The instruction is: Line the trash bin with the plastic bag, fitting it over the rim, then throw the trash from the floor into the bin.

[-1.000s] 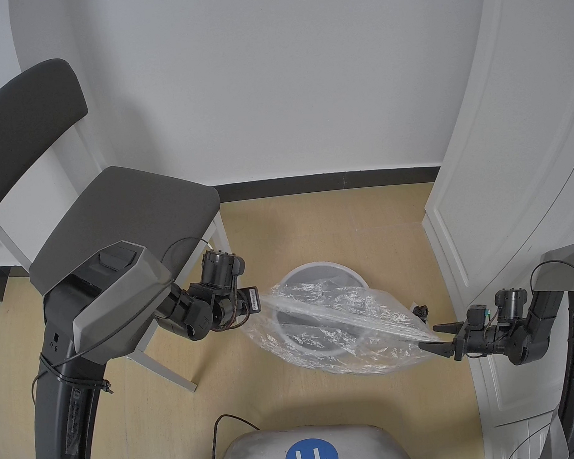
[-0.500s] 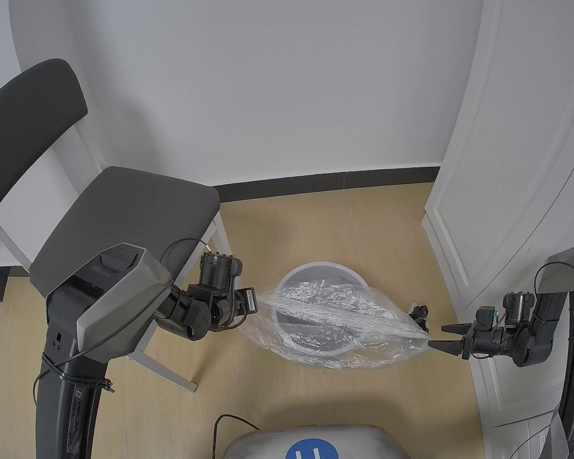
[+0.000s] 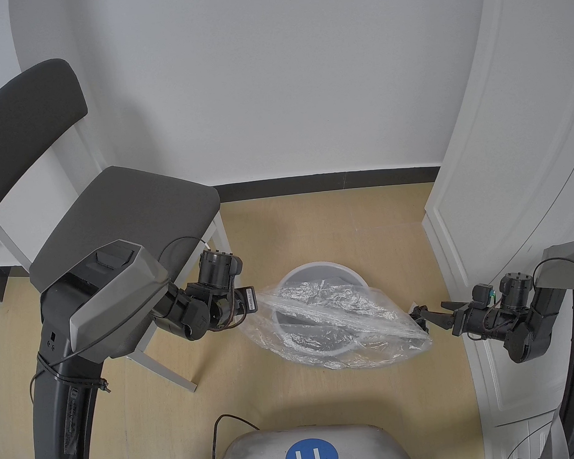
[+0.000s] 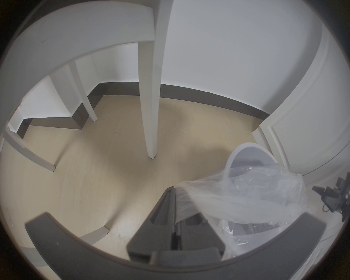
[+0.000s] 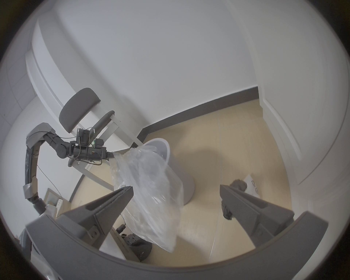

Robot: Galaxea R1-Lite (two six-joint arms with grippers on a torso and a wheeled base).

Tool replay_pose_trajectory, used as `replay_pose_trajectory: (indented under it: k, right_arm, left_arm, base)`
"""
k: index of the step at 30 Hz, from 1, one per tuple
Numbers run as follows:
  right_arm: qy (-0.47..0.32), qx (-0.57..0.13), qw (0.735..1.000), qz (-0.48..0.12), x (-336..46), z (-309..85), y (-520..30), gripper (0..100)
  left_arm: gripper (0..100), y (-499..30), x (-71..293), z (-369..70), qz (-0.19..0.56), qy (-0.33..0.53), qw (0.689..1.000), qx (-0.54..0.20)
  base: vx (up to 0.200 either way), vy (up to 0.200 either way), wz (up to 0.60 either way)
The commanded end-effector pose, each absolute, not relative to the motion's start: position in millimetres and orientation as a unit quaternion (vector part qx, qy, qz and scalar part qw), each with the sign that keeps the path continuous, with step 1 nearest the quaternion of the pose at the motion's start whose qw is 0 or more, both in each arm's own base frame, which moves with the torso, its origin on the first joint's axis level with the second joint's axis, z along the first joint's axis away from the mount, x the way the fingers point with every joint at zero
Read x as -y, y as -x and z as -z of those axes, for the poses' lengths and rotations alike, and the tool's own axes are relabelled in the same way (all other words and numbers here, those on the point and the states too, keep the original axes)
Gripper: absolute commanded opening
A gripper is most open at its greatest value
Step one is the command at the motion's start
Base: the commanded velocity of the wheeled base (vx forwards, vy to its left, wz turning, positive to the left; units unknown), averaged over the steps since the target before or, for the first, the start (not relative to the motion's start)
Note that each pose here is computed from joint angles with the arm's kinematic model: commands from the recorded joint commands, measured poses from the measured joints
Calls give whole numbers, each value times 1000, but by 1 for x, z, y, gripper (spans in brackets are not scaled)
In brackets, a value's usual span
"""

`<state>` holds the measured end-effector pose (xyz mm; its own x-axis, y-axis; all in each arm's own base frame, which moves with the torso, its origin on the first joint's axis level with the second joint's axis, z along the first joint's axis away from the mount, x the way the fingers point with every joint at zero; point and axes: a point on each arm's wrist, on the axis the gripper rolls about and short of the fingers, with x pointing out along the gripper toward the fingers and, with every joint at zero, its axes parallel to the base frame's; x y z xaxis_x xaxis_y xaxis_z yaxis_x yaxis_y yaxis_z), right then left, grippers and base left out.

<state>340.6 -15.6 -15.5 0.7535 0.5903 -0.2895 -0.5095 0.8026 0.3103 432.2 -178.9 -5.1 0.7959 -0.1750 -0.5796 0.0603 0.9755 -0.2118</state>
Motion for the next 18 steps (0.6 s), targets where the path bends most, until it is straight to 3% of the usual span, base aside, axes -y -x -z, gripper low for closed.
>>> replay_pose_trajectory:
  k: [1, 2, 10, 15, 18]
  right_arm:
    - [-66, -151, 945, -282, -29, -24, -334, 100]
    - [-62, -150, 947, -277, -34, -25, -334, 100]
    - [15, -116, 974, -191, -82, -42, -329, 100]
    - [103, -113, 985, -78, -99, -41, -330, 100]
    - [118, -111, 983, -90, -118, -42, -320, 100]
  left_arm:
    - [0, -427, 179, 4, 63, 88, 942, -318]
    - [100, -427, 179, 3, 64, 88, 942, -317]
    - [100, -421, 175, -9, 68, 59, 946, -312]
    - [100, -403, 167, -15, 85, -11, 943, -322]
    - [100, -390, 163, -20, 96, -43, 938, -329]
  base:
    - [0, 0, 0]
    - [0, 0, 0]
    - [0, 0, 0]
    - [0, 0, 0]
    - [0, 0, 0]
